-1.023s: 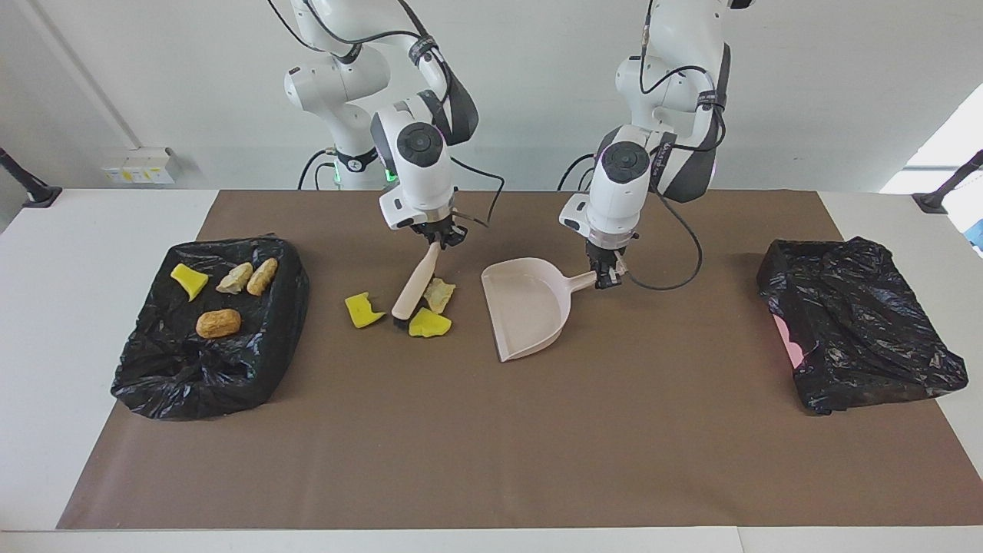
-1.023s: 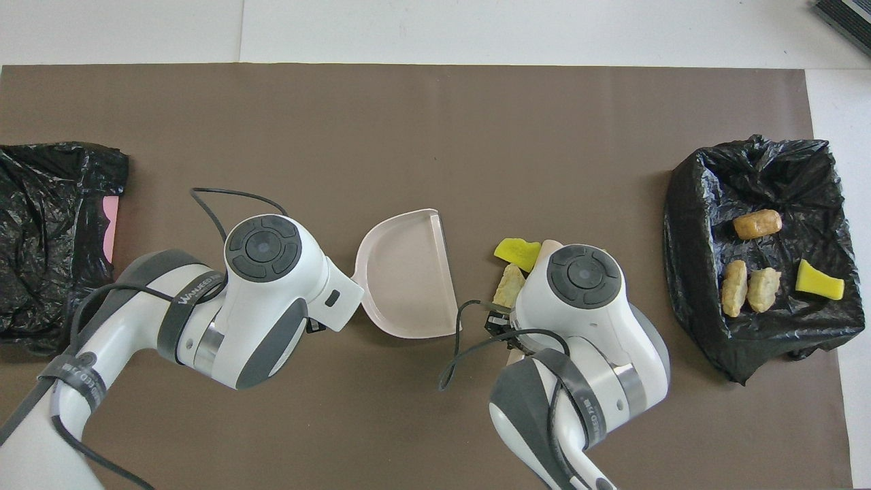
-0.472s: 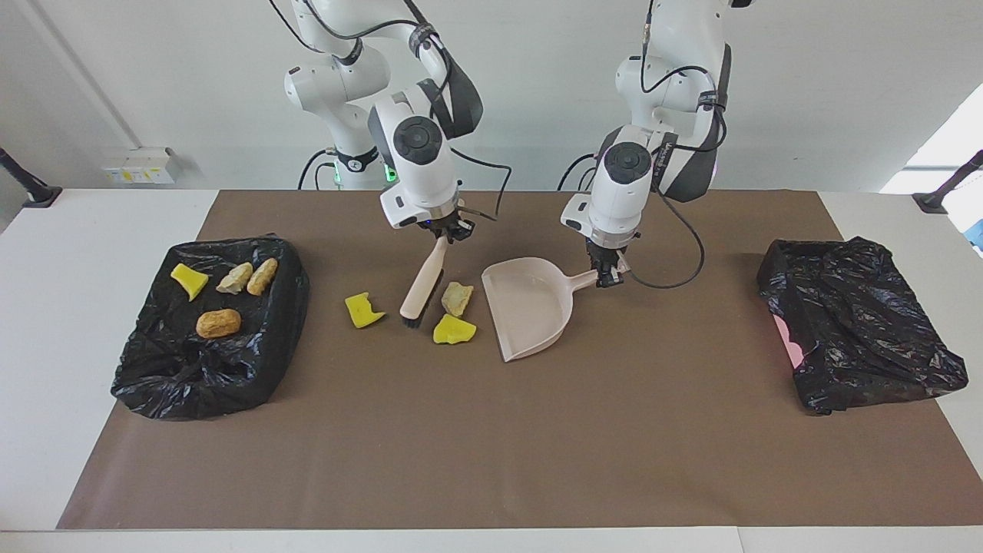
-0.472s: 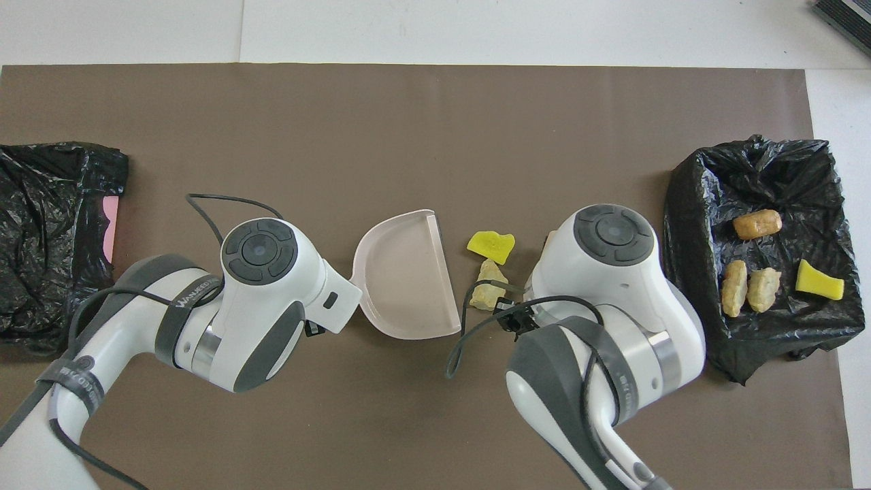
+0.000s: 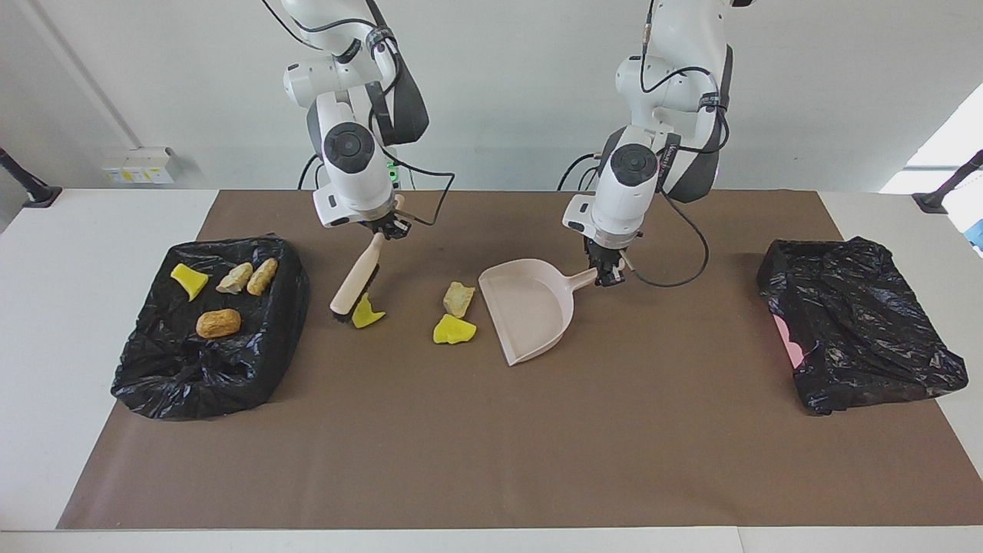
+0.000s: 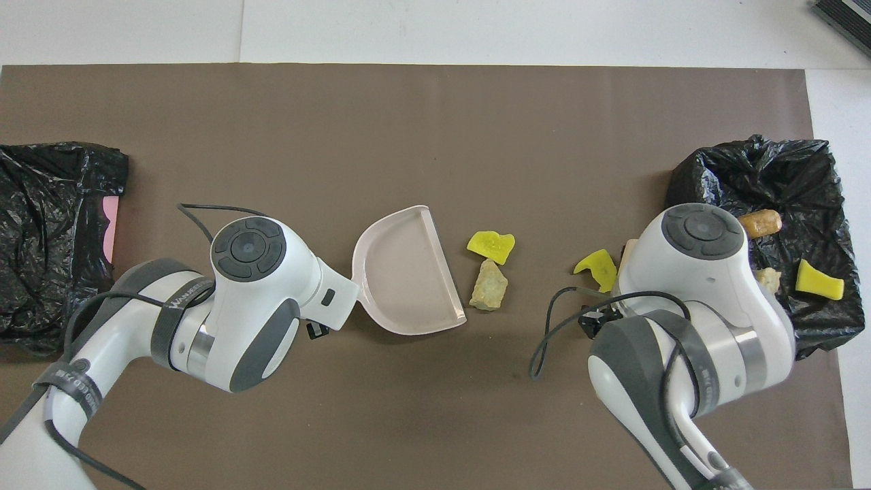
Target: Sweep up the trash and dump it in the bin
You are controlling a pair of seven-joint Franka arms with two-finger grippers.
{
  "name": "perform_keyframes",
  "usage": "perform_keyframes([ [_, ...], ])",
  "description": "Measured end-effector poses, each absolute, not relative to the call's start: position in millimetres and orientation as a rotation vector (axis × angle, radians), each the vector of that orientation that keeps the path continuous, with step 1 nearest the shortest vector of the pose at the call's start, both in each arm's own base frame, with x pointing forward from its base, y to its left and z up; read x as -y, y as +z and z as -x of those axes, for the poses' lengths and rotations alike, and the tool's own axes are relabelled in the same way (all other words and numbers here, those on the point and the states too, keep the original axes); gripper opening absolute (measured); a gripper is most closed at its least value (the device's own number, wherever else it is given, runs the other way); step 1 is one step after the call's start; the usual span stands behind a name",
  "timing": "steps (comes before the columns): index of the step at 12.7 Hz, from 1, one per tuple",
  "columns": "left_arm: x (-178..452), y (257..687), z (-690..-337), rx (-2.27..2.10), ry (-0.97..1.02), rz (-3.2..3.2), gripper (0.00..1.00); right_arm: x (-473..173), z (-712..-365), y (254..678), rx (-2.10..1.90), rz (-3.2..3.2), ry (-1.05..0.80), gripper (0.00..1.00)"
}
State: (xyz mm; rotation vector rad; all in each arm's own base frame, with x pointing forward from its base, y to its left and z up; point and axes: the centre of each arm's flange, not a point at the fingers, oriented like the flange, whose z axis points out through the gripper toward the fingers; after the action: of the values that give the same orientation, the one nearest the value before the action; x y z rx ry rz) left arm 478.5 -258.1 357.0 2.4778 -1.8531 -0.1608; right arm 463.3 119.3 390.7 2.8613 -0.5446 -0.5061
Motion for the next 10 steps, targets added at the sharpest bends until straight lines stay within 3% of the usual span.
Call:
perform_keyframes([
  [4,258,358,-477,1.842,-0.159,-2.483,0.31,-77,-426,362,0.387,-2.91,-0.454,0.26],
  [10,258,358,-477,1.843,-0.159,-2.482,0.31,-132,-425,343,0.174,-2.931,-0.413,0.26],
])
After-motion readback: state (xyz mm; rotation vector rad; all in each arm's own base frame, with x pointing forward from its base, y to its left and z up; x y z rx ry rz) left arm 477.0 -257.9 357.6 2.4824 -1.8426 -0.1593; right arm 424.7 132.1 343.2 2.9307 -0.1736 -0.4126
